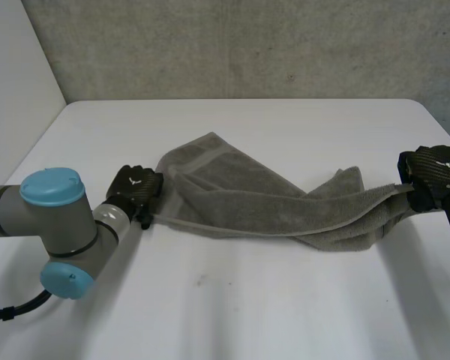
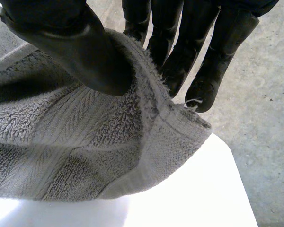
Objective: Fold the towel.
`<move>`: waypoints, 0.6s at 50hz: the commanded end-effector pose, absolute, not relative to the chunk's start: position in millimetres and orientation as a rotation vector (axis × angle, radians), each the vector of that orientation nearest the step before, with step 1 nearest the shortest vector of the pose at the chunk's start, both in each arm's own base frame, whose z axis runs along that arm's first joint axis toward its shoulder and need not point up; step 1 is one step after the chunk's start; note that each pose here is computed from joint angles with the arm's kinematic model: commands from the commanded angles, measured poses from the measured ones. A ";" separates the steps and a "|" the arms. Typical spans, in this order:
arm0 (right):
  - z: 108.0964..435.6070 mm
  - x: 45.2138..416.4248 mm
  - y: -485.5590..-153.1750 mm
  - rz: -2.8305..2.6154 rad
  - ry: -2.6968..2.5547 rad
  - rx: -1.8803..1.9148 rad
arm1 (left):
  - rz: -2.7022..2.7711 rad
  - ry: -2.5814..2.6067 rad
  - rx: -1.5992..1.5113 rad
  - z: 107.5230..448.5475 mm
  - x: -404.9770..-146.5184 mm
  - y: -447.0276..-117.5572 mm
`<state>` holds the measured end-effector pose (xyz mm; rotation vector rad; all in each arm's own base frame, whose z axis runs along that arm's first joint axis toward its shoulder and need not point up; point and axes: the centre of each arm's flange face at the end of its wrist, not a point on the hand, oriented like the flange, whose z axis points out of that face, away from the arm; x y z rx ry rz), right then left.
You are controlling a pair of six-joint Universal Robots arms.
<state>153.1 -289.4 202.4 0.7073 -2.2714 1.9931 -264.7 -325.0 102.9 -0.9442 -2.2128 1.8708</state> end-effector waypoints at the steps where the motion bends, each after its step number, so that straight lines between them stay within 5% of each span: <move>1: 201.6 153.3 -289.3 1.991 -2.275 0.708 | 1.913 -2.180 -0.928 105.5 -266.5 -328.1; 30: 197.3 153.3 -291.5 1.977 -2.287 0.712 | 1.759 -2.148 -0.966 108.7 -273.8 -310.4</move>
